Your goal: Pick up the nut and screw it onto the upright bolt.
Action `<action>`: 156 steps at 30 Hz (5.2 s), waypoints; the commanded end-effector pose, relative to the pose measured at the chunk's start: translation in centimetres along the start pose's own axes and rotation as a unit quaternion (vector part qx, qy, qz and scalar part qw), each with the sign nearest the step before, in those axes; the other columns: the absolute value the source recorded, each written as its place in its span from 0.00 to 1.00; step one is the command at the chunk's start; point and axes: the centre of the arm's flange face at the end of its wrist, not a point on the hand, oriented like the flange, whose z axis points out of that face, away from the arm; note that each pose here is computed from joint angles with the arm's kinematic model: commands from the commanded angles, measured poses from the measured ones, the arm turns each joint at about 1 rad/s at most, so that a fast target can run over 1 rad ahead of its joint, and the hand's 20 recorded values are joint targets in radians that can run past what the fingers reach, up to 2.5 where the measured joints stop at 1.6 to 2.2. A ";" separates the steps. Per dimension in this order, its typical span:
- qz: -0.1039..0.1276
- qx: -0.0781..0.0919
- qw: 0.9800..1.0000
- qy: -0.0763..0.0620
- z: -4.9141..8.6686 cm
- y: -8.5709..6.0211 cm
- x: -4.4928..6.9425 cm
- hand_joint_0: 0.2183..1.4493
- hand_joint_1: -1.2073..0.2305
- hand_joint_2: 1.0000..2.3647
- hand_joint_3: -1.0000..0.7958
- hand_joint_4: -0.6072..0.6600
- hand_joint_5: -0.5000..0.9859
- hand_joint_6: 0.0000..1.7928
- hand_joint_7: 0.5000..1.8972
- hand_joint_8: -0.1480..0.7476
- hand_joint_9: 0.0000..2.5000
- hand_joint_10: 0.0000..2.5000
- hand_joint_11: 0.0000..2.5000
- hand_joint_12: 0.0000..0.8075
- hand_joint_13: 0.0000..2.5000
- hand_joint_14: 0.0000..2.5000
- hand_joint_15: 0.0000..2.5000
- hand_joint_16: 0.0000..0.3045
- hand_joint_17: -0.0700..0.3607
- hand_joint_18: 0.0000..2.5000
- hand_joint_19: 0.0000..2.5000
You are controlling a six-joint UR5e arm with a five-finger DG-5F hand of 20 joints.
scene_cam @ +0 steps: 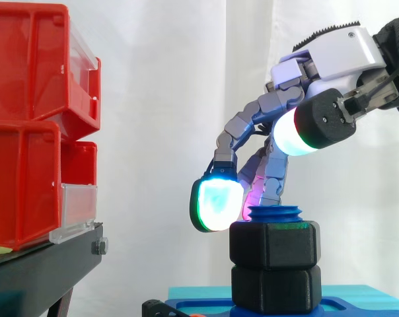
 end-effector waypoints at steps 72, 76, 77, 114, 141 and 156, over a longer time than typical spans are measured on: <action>-0.020 0.017 0.998 0.053 -2.0 -3.4 1.3 0.23 0.57 0.00 0.28 0.66 0.31 0.28 0.34 0.41 0.44 0.00 0.00 0.20 0.37 0.00 0.00 0.06 0.25 0.25 0.03; -0.029 0.018 0.998 0.047 -3.0 -3.6 0.0 0.23 0.57 0.00 0.28 0.65 0.29 0.28 0.30 0.41 0.42 0.00 0.00 0.22 0.34 0.00 0.00 0.06 0.26 0.23 0.03; -0.031 0.019 0.998 0.047 -3.1 -3.7 -0.1 0.23 0.57 0.00 0.28 0.65 0.29 0.28 0.29 0.41 0.40 0.00 0.00 0.23 0.33 0.00 0.00 0.06 0.26 0.21 0.02; -0.038 0.048 0.997 0.037 -11.7 -2.1 -2.0 0.22 0.57 0.00 0.28 0.58 0.19 0.28 0.09 0.39 0.06 0.00 0.00 0.42 0.04 0.00 0.00 0.14 0.38 0.00 0.00; -0.018 0.048 0.998 0.037 -11.7 -2.1 -1.9 0.20 0.61 0.00 0.28 0.57 0.18 0.28 0.17 0.38 0.03 0.00 0.00 0.43 0.02 0.00 0.00 0.15 0.39 0.00 0.00; -0.019 0.050 0.998 0.037 -11.7 -2.1 -1.9 0.20 0.59 0.00 0.28 0.56 0.19 0.28 0.11 0.38 0.04 0.00 0.00 0.42 0.04 0.00 0.00 0.14 0.39 0.00 0.00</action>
